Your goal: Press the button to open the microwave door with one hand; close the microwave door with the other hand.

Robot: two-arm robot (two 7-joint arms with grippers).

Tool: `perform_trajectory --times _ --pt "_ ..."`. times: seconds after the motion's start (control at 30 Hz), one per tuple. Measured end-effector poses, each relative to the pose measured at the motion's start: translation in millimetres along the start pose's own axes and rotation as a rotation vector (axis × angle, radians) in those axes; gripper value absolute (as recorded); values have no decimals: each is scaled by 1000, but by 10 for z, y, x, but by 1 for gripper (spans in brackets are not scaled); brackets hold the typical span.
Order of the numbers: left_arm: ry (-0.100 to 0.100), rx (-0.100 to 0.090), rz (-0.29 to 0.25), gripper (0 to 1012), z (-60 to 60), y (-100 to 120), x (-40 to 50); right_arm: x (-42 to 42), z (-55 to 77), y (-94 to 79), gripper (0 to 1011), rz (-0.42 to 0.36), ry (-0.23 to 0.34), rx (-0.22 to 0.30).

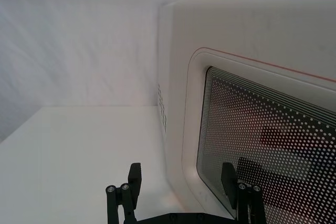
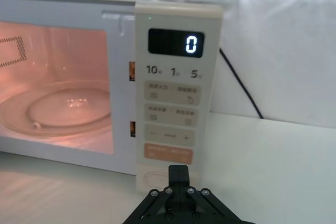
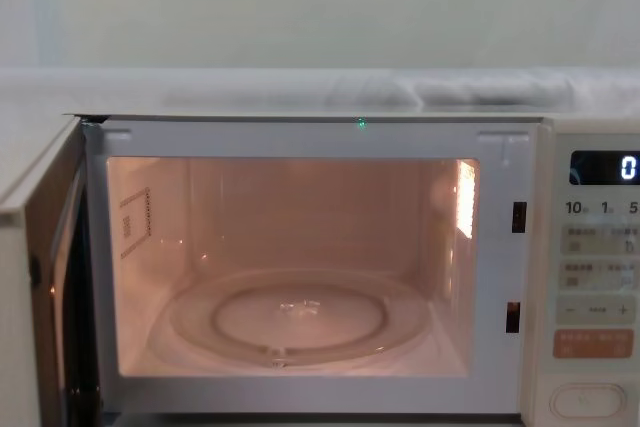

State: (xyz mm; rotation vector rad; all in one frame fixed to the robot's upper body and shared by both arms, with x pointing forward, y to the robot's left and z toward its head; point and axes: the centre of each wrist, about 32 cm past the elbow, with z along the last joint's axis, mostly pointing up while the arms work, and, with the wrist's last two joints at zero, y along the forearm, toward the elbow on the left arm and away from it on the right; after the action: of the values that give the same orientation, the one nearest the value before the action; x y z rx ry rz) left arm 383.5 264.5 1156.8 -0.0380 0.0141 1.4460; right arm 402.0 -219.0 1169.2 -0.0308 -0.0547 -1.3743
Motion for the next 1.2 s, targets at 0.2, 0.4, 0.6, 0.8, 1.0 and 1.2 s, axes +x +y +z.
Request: perform_trajectory --times 0.2,0.4,0.6,0.8,1.0,1.2 --pt "0 0 0 1001 0 0 0 73 38 -97 0 -9 3 7" --pt "0 0 0 1001 0 0 0 144 74 -185 0 -23 -4 12" --pt "0 0 0 1001 0 0 0 192 84 -229 0 -36 -7 11" --pt "0 0 0 1001 0 0 0 208 81 -237 0 -36 -8 9" --pt "0 0 0 1001 0 0 0 206 82 -236 0 -36 -7 9" --pt "0 0 0 1001 0 0 0 204 83 -234 129 -35 -7 10"
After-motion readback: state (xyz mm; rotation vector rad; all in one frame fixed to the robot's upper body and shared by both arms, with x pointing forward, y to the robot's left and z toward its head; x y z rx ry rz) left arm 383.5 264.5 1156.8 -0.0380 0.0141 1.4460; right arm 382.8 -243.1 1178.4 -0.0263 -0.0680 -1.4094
